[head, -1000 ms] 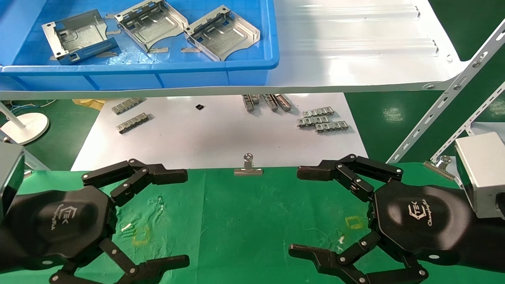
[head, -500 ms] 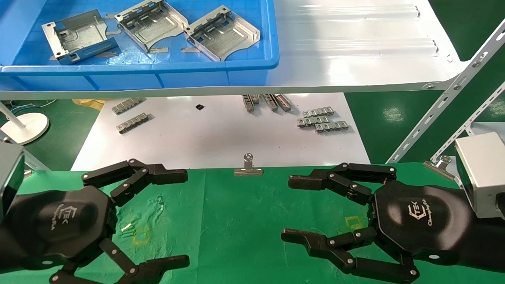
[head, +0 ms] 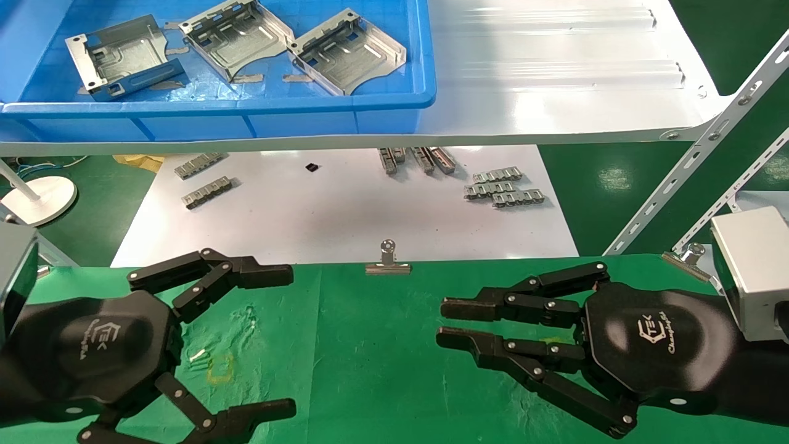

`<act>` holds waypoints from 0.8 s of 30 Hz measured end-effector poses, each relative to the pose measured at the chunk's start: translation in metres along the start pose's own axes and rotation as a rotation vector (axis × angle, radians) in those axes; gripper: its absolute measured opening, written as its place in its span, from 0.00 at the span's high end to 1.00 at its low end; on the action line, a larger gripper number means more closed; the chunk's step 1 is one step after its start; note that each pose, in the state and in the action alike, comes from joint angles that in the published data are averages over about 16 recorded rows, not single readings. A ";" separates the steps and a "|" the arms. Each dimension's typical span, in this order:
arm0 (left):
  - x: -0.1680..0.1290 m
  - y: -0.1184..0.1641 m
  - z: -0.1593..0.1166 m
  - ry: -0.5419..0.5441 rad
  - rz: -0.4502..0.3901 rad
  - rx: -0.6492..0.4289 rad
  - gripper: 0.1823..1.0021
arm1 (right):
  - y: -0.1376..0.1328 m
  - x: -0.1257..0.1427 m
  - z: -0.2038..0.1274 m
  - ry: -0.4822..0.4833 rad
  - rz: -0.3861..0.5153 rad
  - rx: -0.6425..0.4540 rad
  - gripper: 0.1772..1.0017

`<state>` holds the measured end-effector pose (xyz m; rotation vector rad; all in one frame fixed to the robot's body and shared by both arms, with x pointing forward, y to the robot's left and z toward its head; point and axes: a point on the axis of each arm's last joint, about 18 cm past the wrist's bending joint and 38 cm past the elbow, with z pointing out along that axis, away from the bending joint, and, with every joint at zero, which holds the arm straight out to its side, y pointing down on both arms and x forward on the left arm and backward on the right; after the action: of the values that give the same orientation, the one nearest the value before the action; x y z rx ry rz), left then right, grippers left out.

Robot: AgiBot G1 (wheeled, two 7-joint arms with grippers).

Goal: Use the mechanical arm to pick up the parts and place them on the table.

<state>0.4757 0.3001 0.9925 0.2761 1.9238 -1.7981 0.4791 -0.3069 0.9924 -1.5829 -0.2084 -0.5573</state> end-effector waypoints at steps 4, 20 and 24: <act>0.000 0.000 0.000 0.000 0.000 0.000 0.00 | 0.000 0.000 0.000 0.000 0.000 0.000 0.82; -0.048 -0.042 -0.006 -0.155 0.140 -0.015 0.00 | 0.000 0.000 0.000 0.000 0.000 0.000 0.98; -0.087 -0.065 -0.006 -0.269 0.191 -0.041 0.00 | 0.000 0.000 0.000 0.000 0.000 0.000 0.98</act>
<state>0.5194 0.3143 1.0917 0.1857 1.6842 -1.5820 0.4791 -0.3069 0.9924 -1.5829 -0.2084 -0.5573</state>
